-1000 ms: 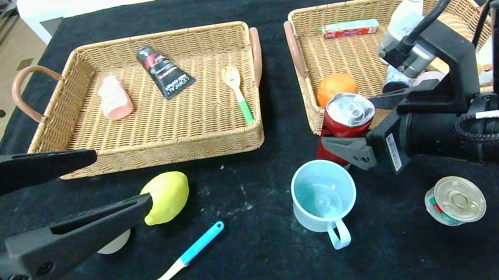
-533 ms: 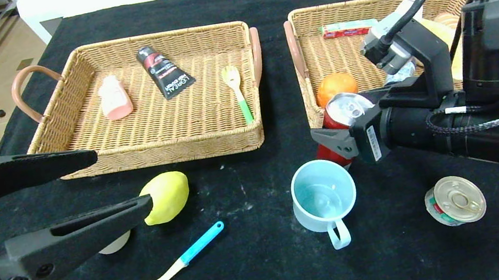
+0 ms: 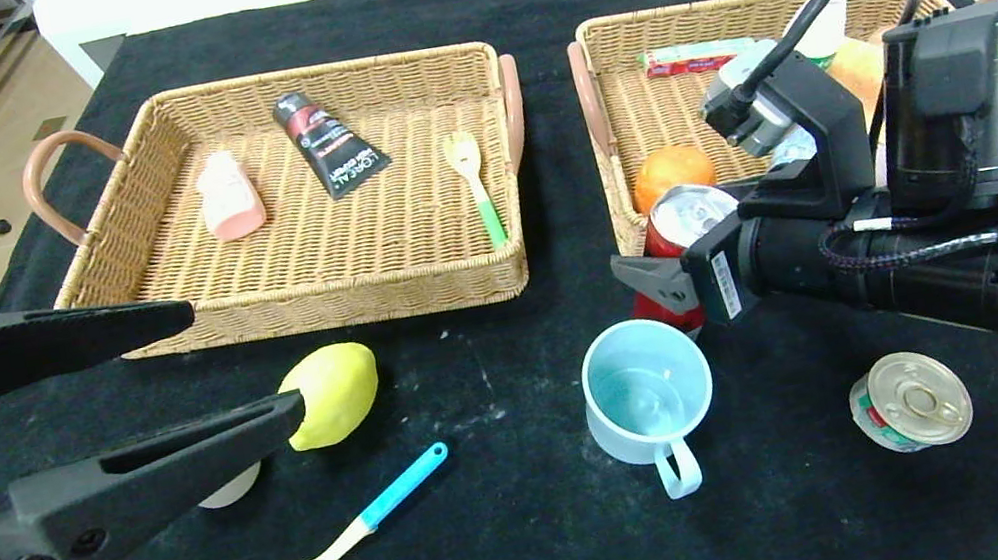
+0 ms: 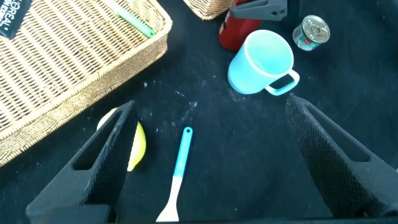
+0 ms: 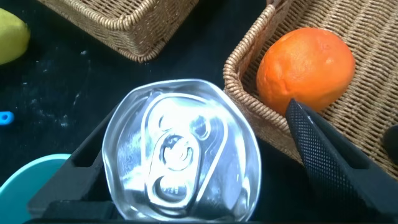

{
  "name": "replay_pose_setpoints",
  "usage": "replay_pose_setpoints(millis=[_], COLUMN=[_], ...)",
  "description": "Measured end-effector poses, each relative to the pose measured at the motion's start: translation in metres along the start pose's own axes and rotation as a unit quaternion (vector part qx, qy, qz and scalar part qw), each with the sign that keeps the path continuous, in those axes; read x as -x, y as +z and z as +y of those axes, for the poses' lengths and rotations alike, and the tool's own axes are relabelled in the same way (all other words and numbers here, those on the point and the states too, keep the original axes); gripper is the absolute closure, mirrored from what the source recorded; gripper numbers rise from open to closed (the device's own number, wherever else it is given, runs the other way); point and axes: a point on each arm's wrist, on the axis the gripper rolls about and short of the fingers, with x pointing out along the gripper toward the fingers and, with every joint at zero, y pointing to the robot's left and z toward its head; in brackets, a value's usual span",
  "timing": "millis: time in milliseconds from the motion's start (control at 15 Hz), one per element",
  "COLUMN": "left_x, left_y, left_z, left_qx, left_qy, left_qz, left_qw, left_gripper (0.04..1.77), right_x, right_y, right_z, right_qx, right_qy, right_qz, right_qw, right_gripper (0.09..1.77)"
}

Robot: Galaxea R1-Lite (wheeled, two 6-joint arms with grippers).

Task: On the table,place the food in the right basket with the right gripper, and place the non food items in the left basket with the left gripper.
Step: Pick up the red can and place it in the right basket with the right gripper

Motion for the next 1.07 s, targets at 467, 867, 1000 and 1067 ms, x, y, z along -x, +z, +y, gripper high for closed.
replay_pose_setpoints(millis=[467,867,1000,1067], left_x=[0.0,0.0,0.0001,0.0003], left_y=[-0.0001,-0.0001,0.0,0.0], left_z=[-0.0001,-0.0001,-0.0001,-0.0001], left_qx=[0.0,0.0,0.0,0.0], left_qy=[-0.001,-0.001,-0.001,-0.001], left_qz=[0.0,0.0,0.0,0.0], left_qw=[1.0,1.0,1.0,1.0], left_gripper=[0.09,0.09,0.09,0.09], right_x=[-0.001,0.0002,0.0006,0.0007], right_y=[-0.0006,0.0003,0.0007,0.0008], right_z=[0.0001,0.0,0.0,0.0001], right_qx=[0.0,0.0,0.0,0.0], right_qy=[0.0,0.001,0.001,0.001], right_qz=[0.0,-0.001,-0.002,-0.002], right_qw=[1.0,1.0,1.0,1.0], right_gripper=[0.6,0.79,0.79,0.79])
